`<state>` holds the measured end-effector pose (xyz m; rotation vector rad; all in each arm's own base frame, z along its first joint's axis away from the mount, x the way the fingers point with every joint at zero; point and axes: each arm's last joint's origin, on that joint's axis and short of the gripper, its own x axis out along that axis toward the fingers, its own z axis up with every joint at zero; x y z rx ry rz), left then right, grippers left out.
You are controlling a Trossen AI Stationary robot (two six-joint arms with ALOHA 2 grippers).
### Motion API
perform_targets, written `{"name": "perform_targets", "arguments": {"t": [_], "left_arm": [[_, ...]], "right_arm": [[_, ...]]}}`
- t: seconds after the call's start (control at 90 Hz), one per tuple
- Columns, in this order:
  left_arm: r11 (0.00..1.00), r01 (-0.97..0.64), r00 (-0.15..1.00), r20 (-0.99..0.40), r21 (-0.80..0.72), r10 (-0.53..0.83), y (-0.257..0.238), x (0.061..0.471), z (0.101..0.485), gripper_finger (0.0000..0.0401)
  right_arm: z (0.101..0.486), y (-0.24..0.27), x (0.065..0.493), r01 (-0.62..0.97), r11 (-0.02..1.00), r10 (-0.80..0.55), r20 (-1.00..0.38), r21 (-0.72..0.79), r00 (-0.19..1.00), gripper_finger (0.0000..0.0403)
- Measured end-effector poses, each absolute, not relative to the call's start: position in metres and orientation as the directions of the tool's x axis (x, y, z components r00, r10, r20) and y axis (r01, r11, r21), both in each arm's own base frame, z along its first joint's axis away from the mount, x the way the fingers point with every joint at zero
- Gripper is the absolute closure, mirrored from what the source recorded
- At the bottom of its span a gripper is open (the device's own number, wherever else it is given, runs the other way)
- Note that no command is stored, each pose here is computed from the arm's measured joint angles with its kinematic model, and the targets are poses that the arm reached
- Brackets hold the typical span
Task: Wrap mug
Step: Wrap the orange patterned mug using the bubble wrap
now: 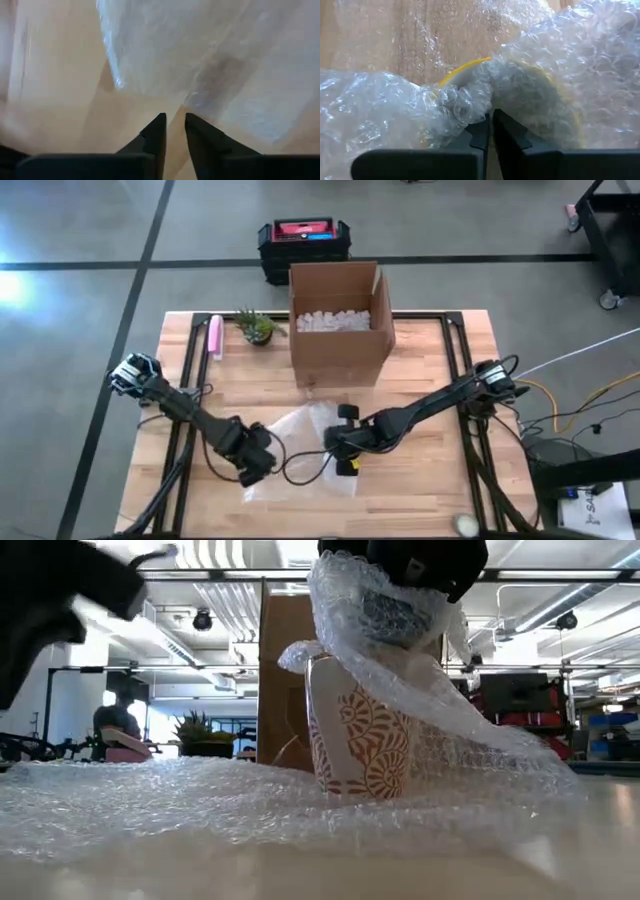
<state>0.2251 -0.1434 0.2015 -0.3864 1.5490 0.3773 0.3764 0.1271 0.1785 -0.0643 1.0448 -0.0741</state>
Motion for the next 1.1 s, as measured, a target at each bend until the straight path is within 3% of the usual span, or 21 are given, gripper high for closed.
{"name": "perform_targets", "arguments": {"t": [0.189, 0.3, 0.4, 0.544, 0.6, 0.967, 1.1], "left_arm": [[0.890, -0.436, 0.137, -0.987, -0.134, -0.081, -0.147, 0.228, 0.171, 0.0224], [0.887, -0.436, 0.163, -0.983, -0.151, -0.087, -0.144, 0.226, 0.156, 0.0205], [0.887, -0.436, 0.166, -0.983, -0.149, -0.084, -0.142, 0.226, 0.159, 0.0239], [0.907, -0.397, 0.163, -0.983, -0.140, -0.080, -0.139, 0.229, 0.159, 0.0360], [0.909, -0.400, 0.144, -0.987, -0.122, -0.069, -0.135, 0.229, 0.158, 0.0387], [0.935, -0.342, 0.191, -0.981, -0.090, -0.024, -0.128, 0.232, 0.196, 0.0396], [0.938, -0.324, 0.250, -0.967, -0.128, -0.046, -0.130, 0.234, 0.203, 0.0374]], "right_arm": [[0.179, 0.127, 0.376, 0.021, 0.995, -0.093, -0.861, -0.095, 0.501, 0.0394], [0.179, 0.127, 0.377, 0.022, 0.995, -0.094, -0.860, -0.096, 0.502, 0.0394], [0.179, 0.127, 0.376, 0.022, 0.995, -0.095, -0.860, -0.097, 0.501, 0.0394], [0.179, 0.127, 0.377, 0.016, 0.995, -0.095, -0.858, -0.100, 0.505, 0.0394], [0.179, 0.127, 0.377, 0.013, 0.995, -0.093, -0.855, -0.100, 0.509, 0.0394], [0.179, 0.128, 0.378, -0.027, 0.992, -0.090, -0.852, -0.121, 0.516, 0.0394], [0.179, 0.128, 0.378, -0.024, 0.993, -0.089, -0.852, -0.118, 0.516, 0.0394]]}}
